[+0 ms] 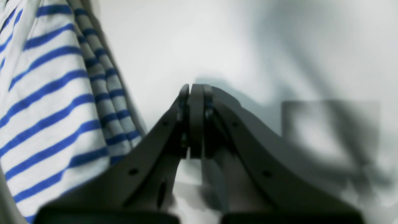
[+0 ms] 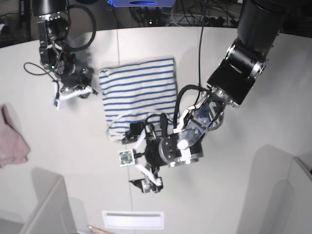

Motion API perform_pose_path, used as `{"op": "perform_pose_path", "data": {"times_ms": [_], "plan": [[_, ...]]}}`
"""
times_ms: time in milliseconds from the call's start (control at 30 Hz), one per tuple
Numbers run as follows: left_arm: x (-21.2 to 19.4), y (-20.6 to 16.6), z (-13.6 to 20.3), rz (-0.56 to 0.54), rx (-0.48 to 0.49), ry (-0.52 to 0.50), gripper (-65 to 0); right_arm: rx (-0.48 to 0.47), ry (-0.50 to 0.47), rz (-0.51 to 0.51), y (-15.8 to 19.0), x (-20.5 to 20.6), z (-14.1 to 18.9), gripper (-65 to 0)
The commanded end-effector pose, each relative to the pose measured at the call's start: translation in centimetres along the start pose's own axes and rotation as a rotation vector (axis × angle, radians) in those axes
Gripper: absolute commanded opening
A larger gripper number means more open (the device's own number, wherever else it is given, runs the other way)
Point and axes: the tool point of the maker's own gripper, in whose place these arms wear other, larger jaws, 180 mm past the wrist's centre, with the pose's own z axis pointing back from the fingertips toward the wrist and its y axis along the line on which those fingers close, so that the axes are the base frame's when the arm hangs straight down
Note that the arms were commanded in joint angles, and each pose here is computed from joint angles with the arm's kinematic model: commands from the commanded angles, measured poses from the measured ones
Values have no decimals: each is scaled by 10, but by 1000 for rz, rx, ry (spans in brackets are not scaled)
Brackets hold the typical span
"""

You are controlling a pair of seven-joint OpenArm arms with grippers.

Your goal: Fold the T-shirt properly

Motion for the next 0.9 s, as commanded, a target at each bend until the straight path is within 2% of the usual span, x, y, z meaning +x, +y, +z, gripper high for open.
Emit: {"op": "perform_pose_path", "data": {"times_ms": [0,100,200,233,333,400,433,500,600,700,867], "plan": [[4,11,10,-15,40,-17,0,-10,-48,26,-2,12,5,-650],[-2,-2,28,-7,55,-34,0,-52,-127,128,-5,20,17,-650],[-17,-3,60,58,136,-44,0,-90,-226,271,-2,26,41,-650],[-26,-6,72,88,161,-38,-31,-102,-258,311,-1,28,48,-650],[-54,-11,110,175,251,-1,-327,-141,-370,444,-1,35,72,-650],[-85,-20,130,244,287,64,-579,-180,-433,545,-6,35,84,-650],[-102,-25,139,277,298,102,-650,-192,-473,593,-7,37,89,-650],[-135,-37,157,344,322,178,-650,-209,-532,689,-8,34,100,-650],[-177,-56,190,439,367,269,-650,-186,-621,797,-3,25,119,-650],[-187,-74,218,485,422,199,-650,-139,-680,872,1,6,138,-650],[-186,-117,270,561,500,-13,-650,-94,-638,917,-9,-37,164,-650]]}}
